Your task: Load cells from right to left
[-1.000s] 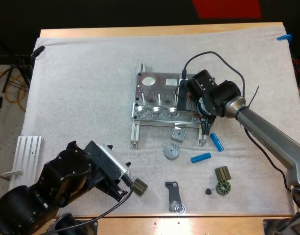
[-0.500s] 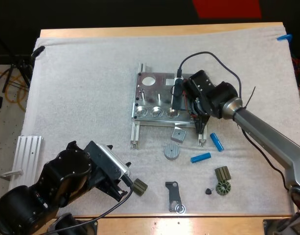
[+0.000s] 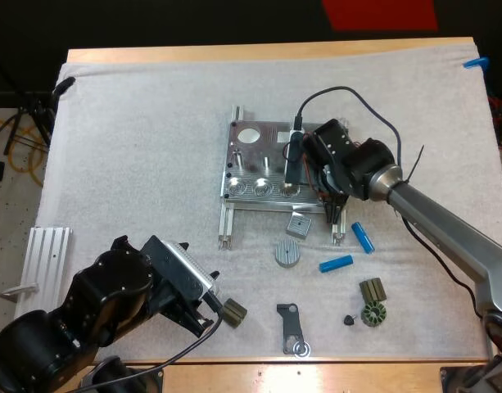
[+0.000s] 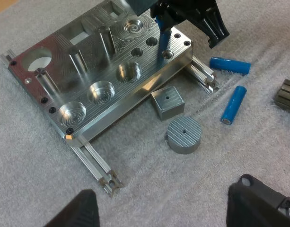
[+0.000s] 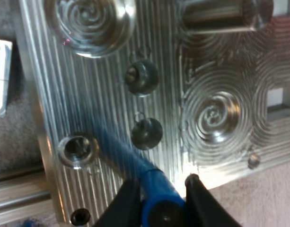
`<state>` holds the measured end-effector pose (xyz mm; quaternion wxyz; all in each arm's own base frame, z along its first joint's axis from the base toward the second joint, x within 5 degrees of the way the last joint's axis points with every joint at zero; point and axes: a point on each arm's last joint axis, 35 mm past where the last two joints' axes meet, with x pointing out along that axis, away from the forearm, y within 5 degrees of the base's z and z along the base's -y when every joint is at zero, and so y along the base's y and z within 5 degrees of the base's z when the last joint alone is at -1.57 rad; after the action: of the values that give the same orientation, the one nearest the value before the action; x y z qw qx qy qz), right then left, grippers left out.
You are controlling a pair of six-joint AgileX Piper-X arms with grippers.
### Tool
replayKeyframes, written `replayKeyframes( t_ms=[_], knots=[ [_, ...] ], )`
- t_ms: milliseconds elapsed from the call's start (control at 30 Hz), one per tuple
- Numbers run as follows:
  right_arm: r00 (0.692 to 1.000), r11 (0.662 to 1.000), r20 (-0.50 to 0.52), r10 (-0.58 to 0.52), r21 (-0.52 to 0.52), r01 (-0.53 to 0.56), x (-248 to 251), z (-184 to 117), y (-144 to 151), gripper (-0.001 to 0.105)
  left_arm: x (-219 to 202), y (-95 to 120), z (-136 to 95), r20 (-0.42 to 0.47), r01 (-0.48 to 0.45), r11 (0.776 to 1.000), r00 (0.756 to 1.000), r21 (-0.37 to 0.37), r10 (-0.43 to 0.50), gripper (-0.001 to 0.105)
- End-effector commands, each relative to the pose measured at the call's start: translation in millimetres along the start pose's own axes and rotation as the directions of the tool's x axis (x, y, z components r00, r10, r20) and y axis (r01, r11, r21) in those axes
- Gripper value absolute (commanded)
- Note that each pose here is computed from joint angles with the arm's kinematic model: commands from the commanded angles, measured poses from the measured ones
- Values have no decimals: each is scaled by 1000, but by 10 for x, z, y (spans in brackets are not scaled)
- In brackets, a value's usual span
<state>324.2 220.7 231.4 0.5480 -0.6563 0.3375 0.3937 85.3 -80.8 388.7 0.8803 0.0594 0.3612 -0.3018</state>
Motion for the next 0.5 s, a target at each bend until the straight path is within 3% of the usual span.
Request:
replayKeyframes(
  t_ms=[0, 467],
  knots=[
    [991, 995, -108, -83, 51, 89, 54, -89, -92, 0, -22, 3, 8, 8, -11, 1000, 1000, -1, 11, 57],
    [991, 983, -114, -72, 161, 90, 90, -213, -134, 0, -22, 3, 8, 8, -11, 1000, 1000, -1, 11, 57]
  ],
)
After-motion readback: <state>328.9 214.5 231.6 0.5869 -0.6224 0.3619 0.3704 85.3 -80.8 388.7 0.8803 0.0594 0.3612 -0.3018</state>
